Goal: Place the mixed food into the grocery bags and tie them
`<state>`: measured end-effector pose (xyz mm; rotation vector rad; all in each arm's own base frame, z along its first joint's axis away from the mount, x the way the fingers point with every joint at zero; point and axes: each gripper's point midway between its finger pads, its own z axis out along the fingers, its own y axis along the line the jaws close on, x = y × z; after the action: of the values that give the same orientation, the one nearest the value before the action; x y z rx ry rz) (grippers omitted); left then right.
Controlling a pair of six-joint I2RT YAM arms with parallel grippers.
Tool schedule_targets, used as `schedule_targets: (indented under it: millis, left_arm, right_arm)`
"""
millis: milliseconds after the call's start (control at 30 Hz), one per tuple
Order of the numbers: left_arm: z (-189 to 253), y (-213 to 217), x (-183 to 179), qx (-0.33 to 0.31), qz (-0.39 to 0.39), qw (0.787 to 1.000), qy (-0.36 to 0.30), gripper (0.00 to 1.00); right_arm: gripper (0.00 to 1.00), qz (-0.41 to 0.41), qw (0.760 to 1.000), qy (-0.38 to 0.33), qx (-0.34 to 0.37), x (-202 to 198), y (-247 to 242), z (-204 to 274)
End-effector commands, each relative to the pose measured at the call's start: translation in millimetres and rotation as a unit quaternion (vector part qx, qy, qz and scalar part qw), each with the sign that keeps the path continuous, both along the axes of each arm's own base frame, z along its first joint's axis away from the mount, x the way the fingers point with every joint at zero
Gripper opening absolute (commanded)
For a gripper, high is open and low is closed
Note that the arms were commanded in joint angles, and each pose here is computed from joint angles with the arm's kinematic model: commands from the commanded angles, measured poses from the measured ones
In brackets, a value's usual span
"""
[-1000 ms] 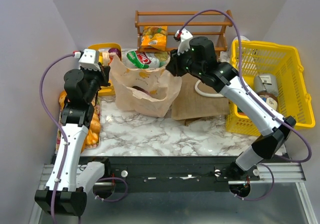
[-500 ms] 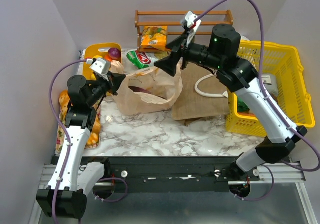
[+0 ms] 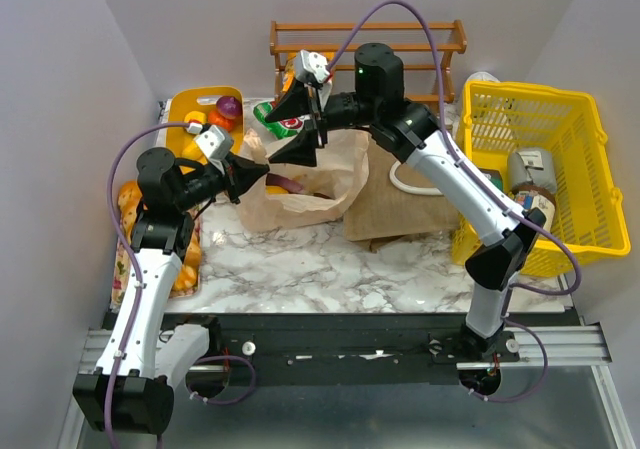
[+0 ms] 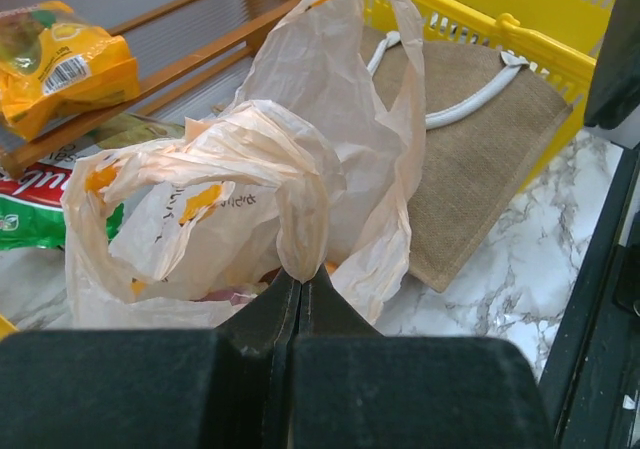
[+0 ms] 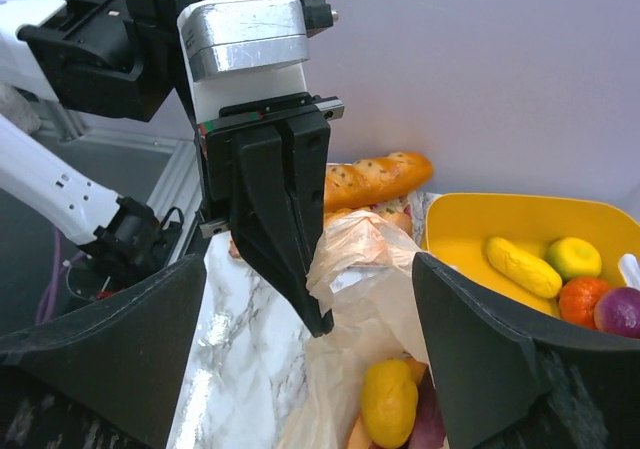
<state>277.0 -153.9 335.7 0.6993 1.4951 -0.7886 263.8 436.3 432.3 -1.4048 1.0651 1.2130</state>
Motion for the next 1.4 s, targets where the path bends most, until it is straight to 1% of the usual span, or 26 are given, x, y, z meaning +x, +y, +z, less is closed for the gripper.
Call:
schedule_targets:
  millis: [0,333,600,700,733,800,867,933,967,1000,1033,1067,1133,1200,1233,1300,1367]
  left_arm:
    - [7.0,-3.8,-8.0,0.004,-0.029,1.000,-0.009,0.00]
    - [6.2,-6.2,-10.0,0.002,-0.039,0.999,-0.004,0.00]
    - [5.5,-7.6,-9.9,-0.001,-0.045,0.999,-0.001,0.00]
    - [4.5,-7.6,-9.5,-0.001,-0.045,0.999,0.000,0.00]
    - [4.5,-7.6,-9.5,-0.001,-0.045,0.999,0.000,0.00]
    - [4.1,-7.5,-9.5,-0.001,-0.046,0.999,0.002,0.00]
    - [4.2,-8.1,-9.4,-0.002,-0.047,0.999,0.003,0.00]
    - [4.4,-6.5,-7.4,-0.003,-0.038,0.999,0.005,0.00]
    - [7.7,-5.1,-5.6,-0.002,-0.032,0.999,0.003,0.03]
    - [6.4,-3.4,-5.6,0.003,-0.026,1.000,0.006,0.18]
    - [8.3,-0.7,-3.7,0.007,-0.014,1.000,0.004,0.52]
    - [10.6,0.8,-3.9,0.011,-0.009,1.000,0.000,0.64]
    - [18.3,7.5,-5.4,0.022,0.009,1.000,-0.013,0.83]
    - [28.1,13.4,-9.0,0.026,0.025,0.999,-0.028,0.91]
    - [31.3,18.0,-8.1,0.041,0.034,0.997,-0.047,0.96]
    - [35.9,26.5,-8.2,0.054,0.059,0.995,-0.057,0.99]
    - [40.2,31.9,-8.0,0.070,0.074,0.992,-0.078,0.99]
  right_arm:
    - [0.90,0.041,0.998,-0.038,0.023,-9.2,4.0,12.8]
    - [0.80,0.034,0.999,-0.009,0.003,7.5,22.7,-12.9]
    - [0.79,0.034,0.999,0.004,-0.016,12.4,33.0,-33.6]
    - [0.73,0.034,0.999,0.013,-0.024,14.4,36.0,-41.7]
    - [0.67,0.035,0.999,0.013,-0.024,14.1,35.9,-41.7]
    - [0.60,0.040,0.999,0.017,-0.026,12.4,35.8,-43.3]
    - [0.41,0.046,0.999,0.016,-0.024,9.5,35.4,-41.3]
    - [0.10,0.043,0.999,0.014,-0.020,9.2,33.6,-36.5]
    - [0.05,0.043,0.999,0.014,-0.019,8.4,33.0,-34.9]
    - [0.01,0.037,0.999,0.012,-0.017,8.6,31.6,-31.0]
    - [0.01,0.033,0.999,0.014,-0.016,7.8,30.0,-27.7]
    - [0.01,0.027,1.000,0.009,-0.011,5.1,27.0,-19.6]
    - [0.01,-0.006,1.000,0.013,-0.006,11.2,22.6,-10.8]
    - [0.01,-0.040,0.999,0.007,0.006,14.9,16.3,3.5]
    - [0.01,-0.046,0.999,0.011,0.008,13.6,13.8,7.9]
    - [0.01,-0.050,0.999,0.010,0.014,8.5,5.2,17.6]
    - [0.01,-0.047,0.999,0.014,0.015,2.3,0.7,21.8]
